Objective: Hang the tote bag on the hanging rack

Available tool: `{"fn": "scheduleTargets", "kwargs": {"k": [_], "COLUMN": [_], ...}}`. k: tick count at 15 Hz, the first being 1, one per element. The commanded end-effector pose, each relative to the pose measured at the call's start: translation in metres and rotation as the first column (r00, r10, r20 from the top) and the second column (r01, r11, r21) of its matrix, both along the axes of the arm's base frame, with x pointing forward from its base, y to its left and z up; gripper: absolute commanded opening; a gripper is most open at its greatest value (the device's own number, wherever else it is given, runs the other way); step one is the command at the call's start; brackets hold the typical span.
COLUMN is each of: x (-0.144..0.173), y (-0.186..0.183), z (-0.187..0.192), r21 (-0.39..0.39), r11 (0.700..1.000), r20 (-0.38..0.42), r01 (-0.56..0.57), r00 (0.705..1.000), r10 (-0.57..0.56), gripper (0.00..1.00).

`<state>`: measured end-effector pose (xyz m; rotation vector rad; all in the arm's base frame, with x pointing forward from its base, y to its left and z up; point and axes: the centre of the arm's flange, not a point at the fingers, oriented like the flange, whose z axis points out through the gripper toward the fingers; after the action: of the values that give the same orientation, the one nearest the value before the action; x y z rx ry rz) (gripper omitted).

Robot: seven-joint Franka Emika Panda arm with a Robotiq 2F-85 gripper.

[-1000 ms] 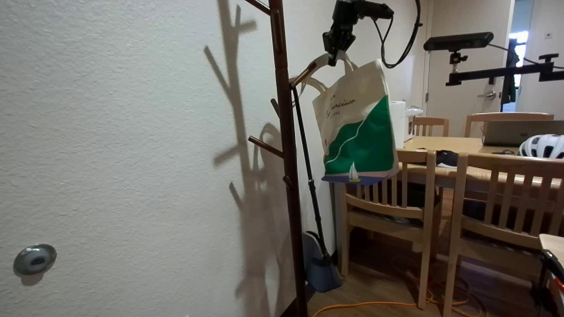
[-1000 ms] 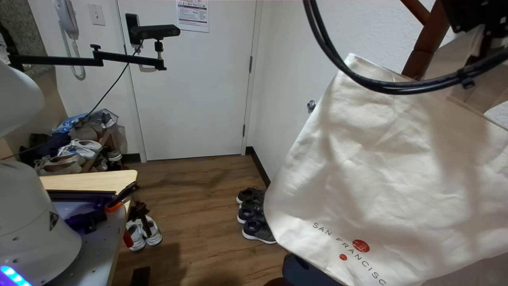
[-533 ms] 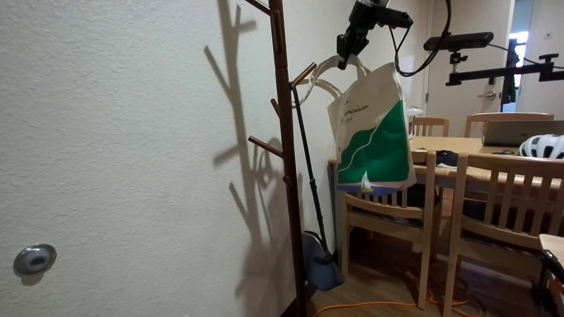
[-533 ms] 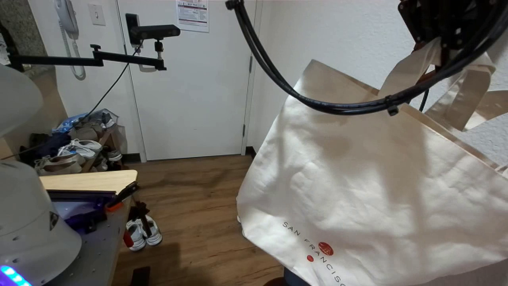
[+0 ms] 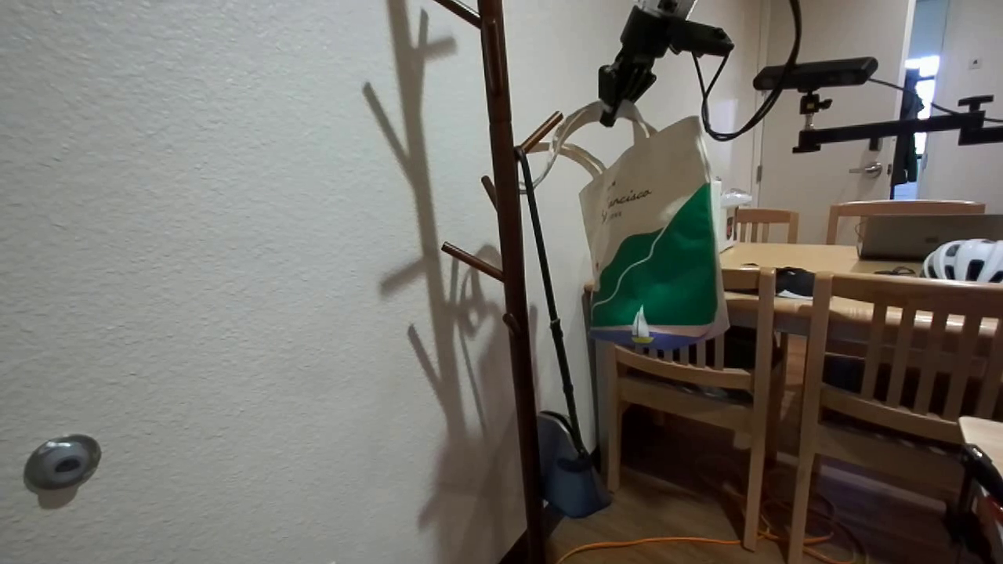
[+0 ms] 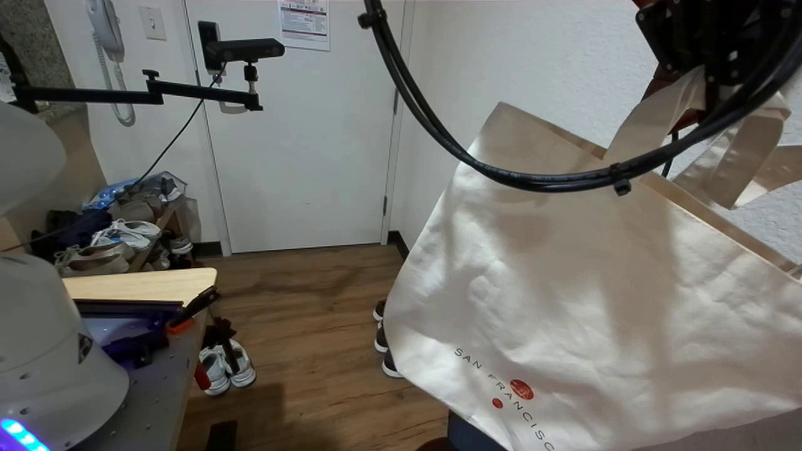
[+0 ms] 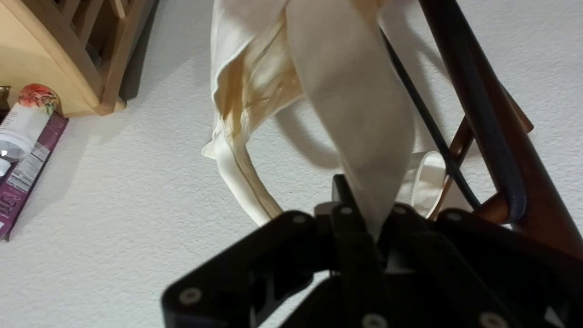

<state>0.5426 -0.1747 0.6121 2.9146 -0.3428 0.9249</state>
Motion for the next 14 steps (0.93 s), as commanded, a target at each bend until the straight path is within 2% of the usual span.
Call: {"fn": "scheduleTargets", "kwargs": {"k": [1,7,11,14], "x": [0.028,0.060,0.067,0.059], "y": [-0.006,0.005,0.032,0.046], "z": [0.012,0.013,0.014,0.017], "r21": [-0.023,-0.026,-0.016,-0.024], "r11": [0.998,0.997,1.000,1.000], "r20": [0.077,0.138,0.163,0.177], "r01": [0.067,0.077,0.025,-0.019], "r00": [0.995,0.988,0.986,0.984], "r10": [-0.065,-0.072,-0.022,0.023], "gripper": [0.01,0.01,0.01,0.01]}}
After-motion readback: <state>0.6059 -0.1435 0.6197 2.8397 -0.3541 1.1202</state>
